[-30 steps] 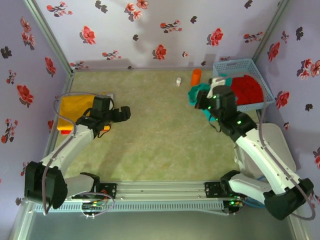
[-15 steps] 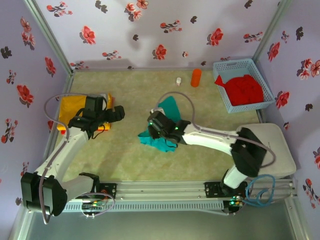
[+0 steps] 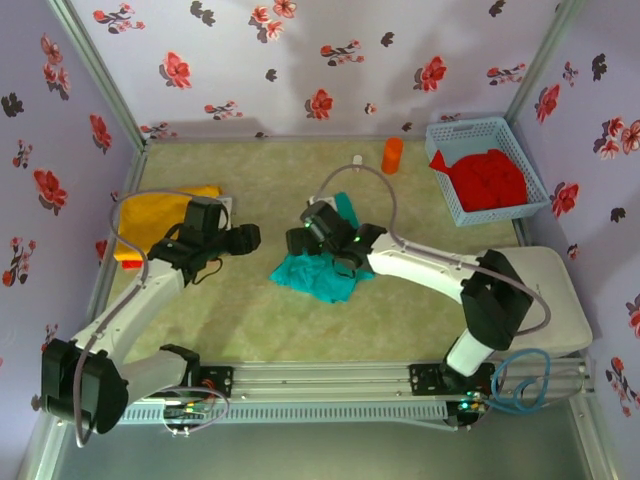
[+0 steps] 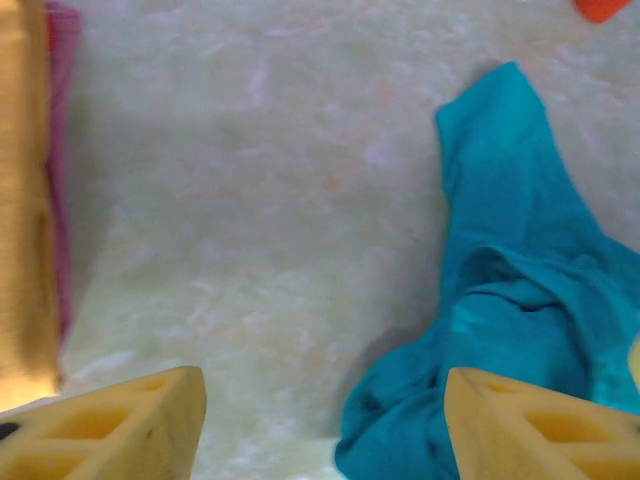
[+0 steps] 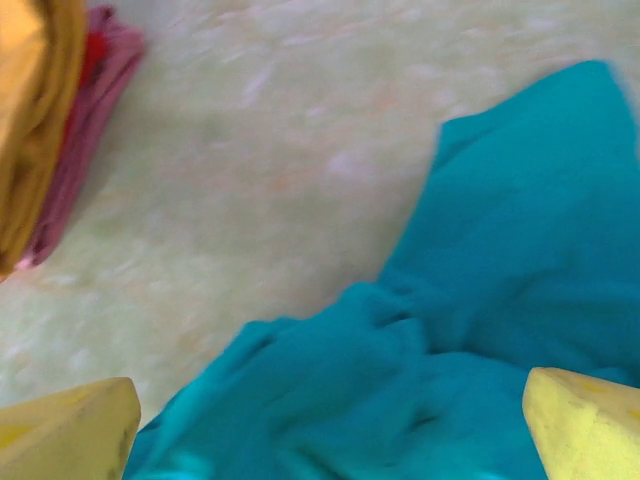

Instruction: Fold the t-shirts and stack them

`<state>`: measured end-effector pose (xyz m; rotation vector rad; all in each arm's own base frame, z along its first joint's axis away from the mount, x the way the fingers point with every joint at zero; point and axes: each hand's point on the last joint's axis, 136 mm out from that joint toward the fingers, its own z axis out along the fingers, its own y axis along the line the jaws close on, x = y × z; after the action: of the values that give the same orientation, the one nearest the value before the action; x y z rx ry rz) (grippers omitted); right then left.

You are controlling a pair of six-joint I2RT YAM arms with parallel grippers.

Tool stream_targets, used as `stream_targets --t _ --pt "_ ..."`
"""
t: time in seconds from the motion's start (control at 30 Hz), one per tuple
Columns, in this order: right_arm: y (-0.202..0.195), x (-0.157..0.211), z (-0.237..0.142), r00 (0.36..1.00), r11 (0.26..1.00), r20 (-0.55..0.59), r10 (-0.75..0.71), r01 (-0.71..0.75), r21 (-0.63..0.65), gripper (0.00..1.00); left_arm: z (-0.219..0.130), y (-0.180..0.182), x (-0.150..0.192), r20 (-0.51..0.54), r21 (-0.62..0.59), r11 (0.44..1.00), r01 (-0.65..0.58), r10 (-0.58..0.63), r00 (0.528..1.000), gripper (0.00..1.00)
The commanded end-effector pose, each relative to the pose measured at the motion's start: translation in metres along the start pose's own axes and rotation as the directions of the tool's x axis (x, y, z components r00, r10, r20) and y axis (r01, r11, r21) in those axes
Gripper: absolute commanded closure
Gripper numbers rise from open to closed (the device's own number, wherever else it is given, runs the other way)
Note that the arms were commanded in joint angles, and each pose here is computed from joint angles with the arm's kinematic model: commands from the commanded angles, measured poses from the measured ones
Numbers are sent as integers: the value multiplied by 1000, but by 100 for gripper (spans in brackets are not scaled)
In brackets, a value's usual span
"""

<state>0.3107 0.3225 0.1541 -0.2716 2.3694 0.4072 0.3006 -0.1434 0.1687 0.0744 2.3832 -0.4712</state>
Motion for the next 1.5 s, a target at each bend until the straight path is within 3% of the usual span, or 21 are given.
stream_targets --t 0.0,0.23,0.4,0.57,0.8,0.93,1.27,1.47 --pt "-50 2 -13 998 993 -11 58 -57 103 4 -14 -36 -17 69 103 992 -79 72 995 43" --pt "-125 20 -20 965 943 -6 263 -256 213 16 -14 -97 15 11 234 969 -75 75 997 46" --pt "-153 33 -25 926 900 -5 378 -366 237 19 -8 -127 53 -18 224 966 -133 140 990 46" --pt "-171 44 -21 888 864 -43 457 -432 258 1 15 -144 97 -96 197 972 -131 152 984 44" --pt "-182 56 -13 854 829 -16 519 -499 251 1 50 -182 139 -184 220 949 -227 269 945 38" --pt "-186 57 -13 847 817 -2 532 -512 267 1 60 -203 153 -213 228 914 -335 383 899 35" --pt "-193 49 -9 820 790 6 572 -552 265 1 91 -187 172 -300 96 806 -585 583 755 35" --pt "-199 51 -14 819 784 25 573 -557 273 1 101 -171 177 -314 31 788 -615 592 742 45"
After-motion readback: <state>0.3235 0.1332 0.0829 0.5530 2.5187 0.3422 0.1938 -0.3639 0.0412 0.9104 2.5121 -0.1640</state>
